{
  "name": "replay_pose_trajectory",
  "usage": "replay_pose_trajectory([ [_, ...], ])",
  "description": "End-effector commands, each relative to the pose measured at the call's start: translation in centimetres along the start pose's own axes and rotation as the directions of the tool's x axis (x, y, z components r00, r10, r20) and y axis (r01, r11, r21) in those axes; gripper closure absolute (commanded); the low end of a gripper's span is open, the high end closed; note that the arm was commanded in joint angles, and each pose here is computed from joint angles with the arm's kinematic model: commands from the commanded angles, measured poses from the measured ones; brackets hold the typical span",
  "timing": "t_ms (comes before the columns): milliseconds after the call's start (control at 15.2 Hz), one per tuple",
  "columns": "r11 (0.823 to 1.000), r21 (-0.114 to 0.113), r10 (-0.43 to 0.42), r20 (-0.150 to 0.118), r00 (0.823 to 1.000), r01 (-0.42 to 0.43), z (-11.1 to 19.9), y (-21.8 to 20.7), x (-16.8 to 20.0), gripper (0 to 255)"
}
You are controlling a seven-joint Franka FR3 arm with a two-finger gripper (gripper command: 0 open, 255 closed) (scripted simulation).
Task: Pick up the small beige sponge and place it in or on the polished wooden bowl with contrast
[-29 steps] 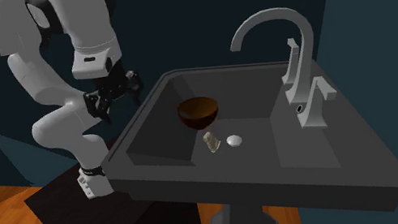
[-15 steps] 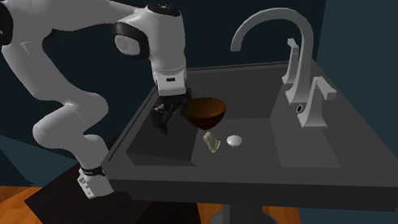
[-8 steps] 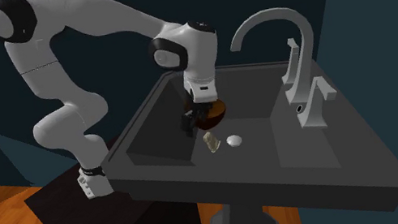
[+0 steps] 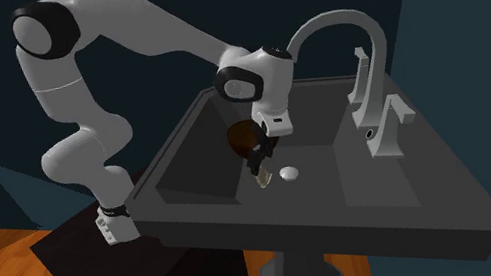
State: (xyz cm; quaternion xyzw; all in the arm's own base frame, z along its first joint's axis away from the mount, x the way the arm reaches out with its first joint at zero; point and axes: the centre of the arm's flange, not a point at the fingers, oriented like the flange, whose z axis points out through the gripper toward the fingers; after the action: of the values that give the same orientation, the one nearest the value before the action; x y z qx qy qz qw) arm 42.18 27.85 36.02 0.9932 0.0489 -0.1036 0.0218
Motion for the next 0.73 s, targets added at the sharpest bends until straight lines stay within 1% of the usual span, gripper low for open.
replay_pose_trajectory([
  [0,1.000,0.000,-0.001,0.000,1.000,0.001,1.1,-0.1,0.2,0],
  [264,1.000,0.000,-0.001,0.000,1.000,0.001,3.0,-0.1,0.2,0],
  [660,1.000,0.000,-0.001,0.000,1.000,0.001,3.0,-0.1,0.2,0],
])
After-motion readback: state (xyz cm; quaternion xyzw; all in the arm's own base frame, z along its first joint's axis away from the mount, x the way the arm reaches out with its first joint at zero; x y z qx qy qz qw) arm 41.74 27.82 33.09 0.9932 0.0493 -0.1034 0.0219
